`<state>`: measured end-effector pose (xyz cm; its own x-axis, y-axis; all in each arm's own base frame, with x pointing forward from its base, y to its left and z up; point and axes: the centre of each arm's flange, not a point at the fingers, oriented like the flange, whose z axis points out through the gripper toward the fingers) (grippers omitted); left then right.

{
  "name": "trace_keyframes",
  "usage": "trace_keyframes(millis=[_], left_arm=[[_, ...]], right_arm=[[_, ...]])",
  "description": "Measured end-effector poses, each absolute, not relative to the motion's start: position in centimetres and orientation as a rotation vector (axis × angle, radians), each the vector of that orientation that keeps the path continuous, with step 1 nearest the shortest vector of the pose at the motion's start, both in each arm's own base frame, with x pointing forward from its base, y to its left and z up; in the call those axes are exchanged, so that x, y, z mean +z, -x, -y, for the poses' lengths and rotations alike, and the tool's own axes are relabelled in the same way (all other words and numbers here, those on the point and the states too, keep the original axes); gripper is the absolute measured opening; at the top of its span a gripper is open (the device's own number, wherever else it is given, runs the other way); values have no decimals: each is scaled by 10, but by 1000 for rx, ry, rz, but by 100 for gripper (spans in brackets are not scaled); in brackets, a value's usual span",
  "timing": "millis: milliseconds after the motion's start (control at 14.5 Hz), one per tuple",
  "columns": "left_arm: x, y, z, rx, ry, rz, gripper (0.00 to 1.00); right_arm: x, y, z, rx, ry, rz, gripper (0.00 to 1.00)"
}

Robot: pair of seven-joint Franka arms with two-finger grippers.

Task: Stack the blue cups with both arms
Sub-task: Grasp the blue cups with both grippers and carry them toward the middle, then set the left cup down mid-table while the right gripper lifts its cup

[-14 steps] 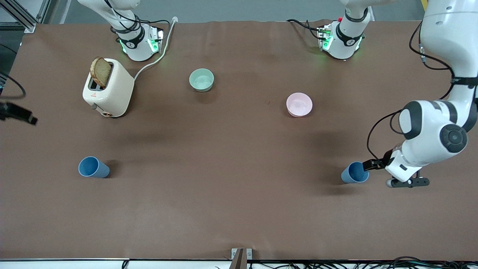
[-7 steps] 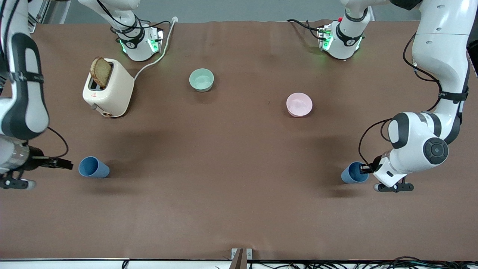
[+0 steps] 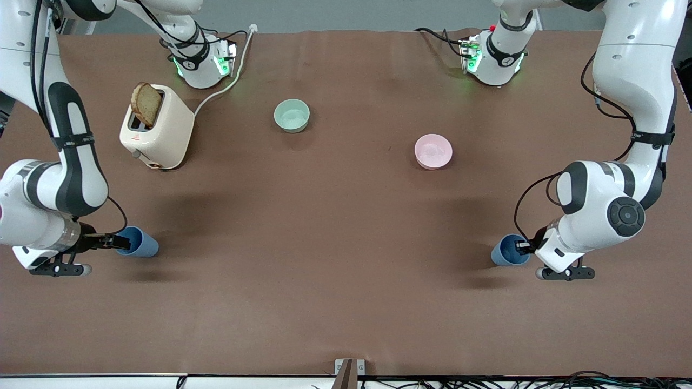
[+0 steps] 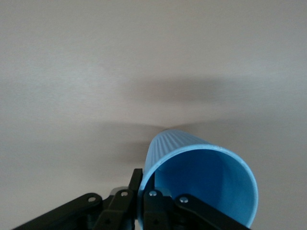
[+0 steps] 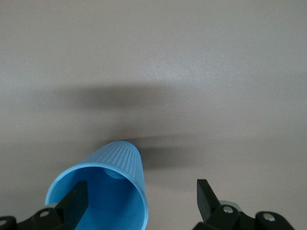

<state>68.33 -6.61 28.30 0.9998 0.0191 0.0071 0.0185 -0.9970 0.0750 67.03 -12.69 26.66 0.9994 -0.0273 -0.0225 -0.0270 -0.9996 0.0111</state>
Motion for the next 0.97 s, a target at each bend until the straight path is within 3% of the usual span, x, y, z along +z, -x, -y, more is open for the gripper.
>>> trace_keyframes(millis=[207,483,552,828,966], left_arm=[[314,-666,154,-17,-3024,-111,4],[317,-605,316,-78,-3011,-297,4],[313,-586,351,-97,-3012,-335,4],[285,-531,434,-131,-3012,-446,4],[268,-516,452,-92,-3046,-492,4]], right_arm=[[255,-665,127,-18,-3128,43,96],[251,-663,126,-24,-3138,58,60],[251,-663,126,-24,-3140,61,46],[254,-663,124,-34,-3146,60,5],[273,-665,120,-103,-3160,53,4]])
